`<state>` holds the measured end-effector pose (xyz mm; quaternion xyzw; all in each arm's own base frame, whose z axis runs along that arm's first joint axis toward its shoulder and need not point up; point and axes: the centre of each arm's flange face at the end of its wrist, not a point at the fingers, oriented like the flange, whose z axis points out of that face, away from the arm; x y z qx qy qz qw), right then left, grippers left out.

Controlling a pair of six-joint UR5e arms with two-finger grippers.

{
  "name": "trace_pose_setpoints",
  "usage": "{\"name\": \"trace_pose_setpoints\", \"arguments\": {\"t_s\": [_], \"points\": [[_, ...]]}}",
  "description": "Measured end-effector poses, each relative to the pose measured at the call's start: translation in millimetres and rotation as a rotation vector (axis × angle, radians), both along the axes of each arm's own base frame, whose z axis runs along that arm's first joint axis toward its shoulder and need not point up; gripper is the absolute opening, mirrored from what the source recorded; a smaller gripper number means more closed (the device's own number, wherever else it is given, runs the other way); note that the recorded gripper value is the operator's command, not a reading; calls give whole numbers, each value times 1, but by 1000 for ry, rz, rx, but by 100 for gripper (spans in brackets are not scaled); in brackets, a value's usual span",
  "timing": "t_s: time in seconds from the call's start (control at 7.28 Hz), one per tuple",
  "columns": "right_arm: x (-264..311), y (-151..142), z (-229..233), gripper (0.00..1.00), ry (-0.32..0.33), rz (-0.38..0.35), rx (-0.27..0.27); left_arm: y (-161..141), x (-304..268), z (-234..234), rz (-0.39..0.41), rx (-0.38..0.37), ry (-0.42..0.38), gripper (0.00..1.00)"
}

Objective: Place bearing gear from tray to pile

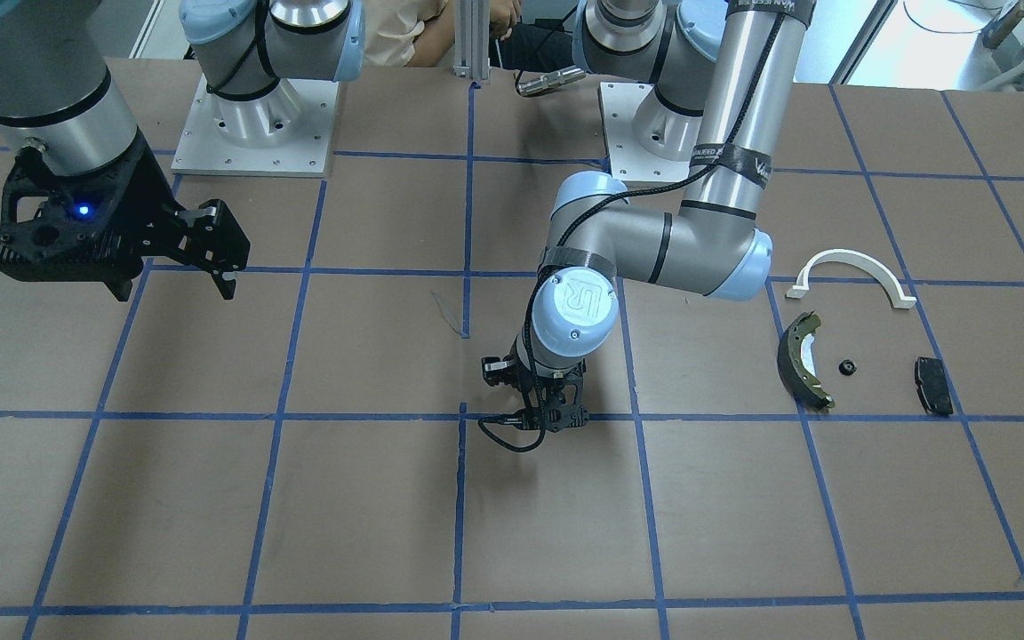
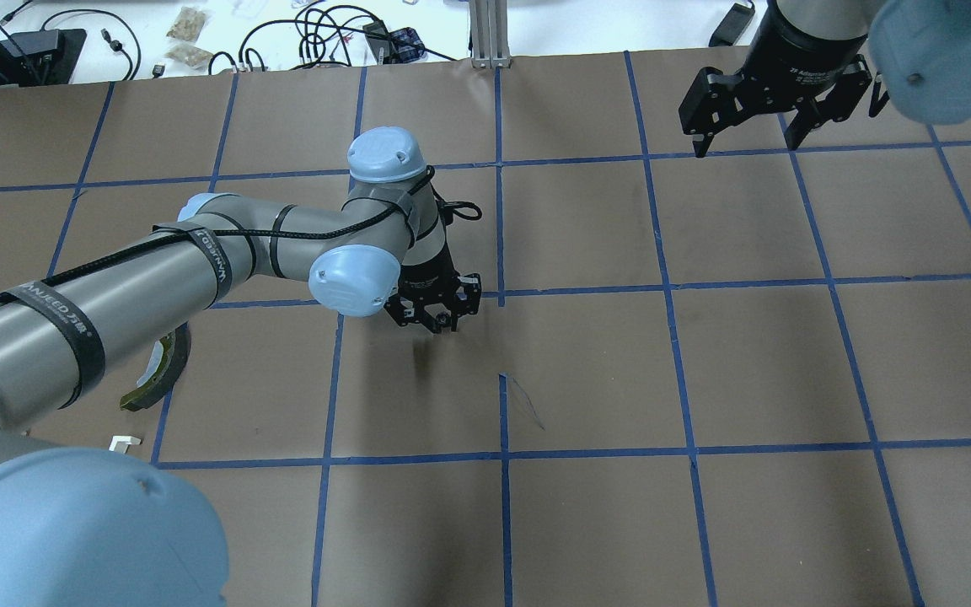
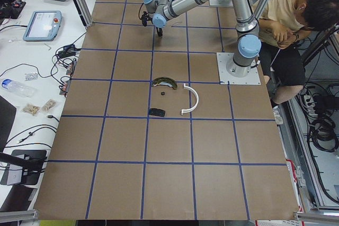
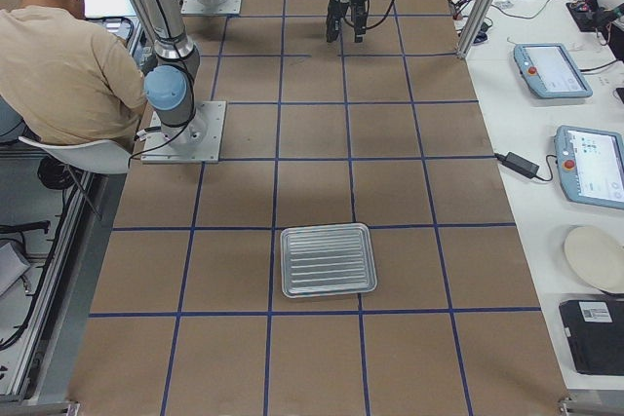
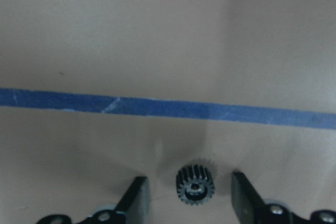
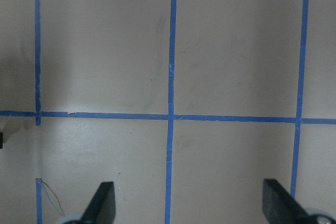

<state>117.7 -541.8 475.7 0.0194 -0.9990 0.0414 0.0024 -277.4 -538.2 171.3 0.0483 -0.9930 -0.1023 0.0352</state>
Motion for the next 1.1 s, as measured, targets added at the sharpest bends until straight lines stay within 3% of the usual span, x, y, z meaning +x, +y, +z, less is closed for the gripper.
{"name": "trace_pose_setpoints", "arguments": {"t_s": [0.41,0.82,1.1], "points": [[0,0,0,100,0,0,0,-25,24,30,-20,-43,9,0],[0,0,0,100,1,-1,0,-88,150,84,-88,-15,-11,0],[-1,0,0,100,0,0,1,-96,257,109,-157,20,-28,0]]}}
